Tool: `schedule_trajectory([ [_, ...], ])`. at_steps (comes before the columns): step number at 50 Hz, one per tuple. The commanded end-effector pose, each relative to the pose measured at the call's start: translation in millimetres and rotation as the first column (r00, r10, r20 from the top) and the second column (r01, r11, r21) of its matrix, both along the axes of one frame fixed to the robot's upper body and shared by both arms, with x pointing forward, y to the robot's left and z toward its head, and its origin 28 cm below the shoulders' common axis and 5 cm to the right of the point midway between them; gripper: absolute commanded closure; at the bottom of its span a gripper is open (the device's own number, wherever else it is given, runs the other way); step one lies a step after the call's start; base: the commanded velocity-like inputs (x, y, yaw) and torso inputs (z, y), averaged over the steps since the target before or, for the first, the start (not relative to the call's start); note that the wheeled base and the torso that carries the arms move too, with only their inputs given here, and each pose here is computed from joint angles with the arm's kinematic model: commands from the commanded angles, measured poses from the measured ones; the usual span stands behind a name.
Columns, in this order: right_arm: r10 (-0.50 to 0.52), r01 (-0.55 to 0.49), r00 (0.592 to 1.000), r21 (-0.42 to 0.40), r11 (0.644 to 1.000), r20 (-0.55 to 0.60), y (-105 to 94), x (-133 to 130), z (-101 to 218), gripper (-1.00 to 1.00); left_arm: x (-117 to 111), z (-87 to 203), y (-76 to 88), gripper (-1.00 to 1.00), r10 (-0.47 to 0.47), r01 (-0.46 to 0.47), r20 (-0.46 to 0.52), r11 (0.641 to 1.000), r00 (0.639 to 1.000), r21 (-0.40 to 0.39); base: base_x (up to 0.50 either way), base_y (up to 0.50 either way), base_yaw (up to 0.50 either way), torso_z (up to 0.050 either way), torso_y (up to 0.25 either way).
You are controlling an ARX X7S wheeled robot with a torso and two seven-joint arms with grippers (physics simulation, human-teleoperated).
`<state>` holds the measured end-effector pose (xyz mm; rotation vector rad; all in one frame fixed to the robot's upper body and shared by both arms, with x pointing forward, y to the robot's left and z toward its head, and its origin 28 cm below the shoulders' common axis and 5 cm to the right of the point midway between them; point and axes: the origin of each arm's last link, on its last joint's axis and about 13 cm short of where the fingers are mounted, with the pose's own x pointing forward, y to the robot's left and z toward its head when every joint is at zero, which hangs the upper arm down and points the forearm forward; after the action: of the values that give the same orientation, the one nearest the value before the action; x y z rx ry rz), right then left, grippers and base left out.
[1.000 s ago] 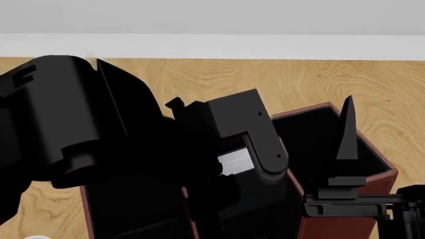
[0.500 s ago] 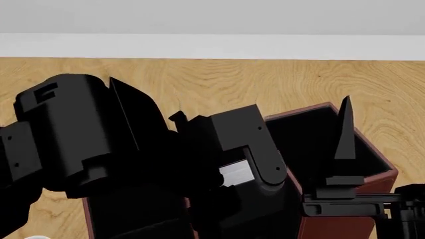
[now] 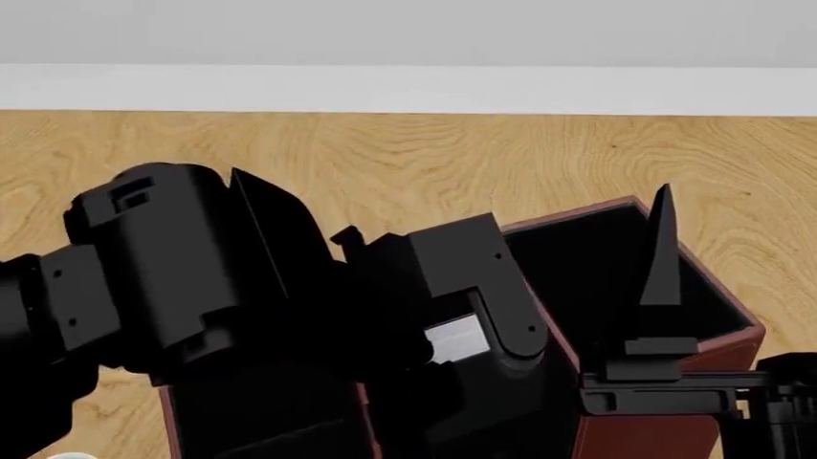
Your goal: Pick up the book and place it in the back compartment of the caddy.
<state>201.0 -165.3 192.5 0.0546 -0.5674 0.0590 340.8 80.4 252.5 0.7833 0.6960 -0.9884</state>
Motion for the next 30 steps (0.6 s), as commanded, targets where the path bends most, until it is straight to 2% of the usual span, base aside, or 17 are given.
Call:
schedule_trajectory([
  [1, 0.001, -0.001, 1.0, -0.002, 1.0, -0.004, 0.4, 1.0, -0.6, -1.0, 7.3, 1.4, -0.6, 1.0, 0.017, -0.016, 0.038, 1.0, 0.999, -0.018, 0.0, 0.0, 0.0, 0.0, 0.0],
  [30, -0.001, 0.001, 1.0, 0.002, 1.0, -0.005, -0.4, 1.4, -1.3, -1.0, 12.6, -11.2, 2.9, 1.0, 0.016, -0.015, 0.024, 1.0, 1.0, -0.008, 0.0, 0.0, 0.0, 0.0, 0.001],
])
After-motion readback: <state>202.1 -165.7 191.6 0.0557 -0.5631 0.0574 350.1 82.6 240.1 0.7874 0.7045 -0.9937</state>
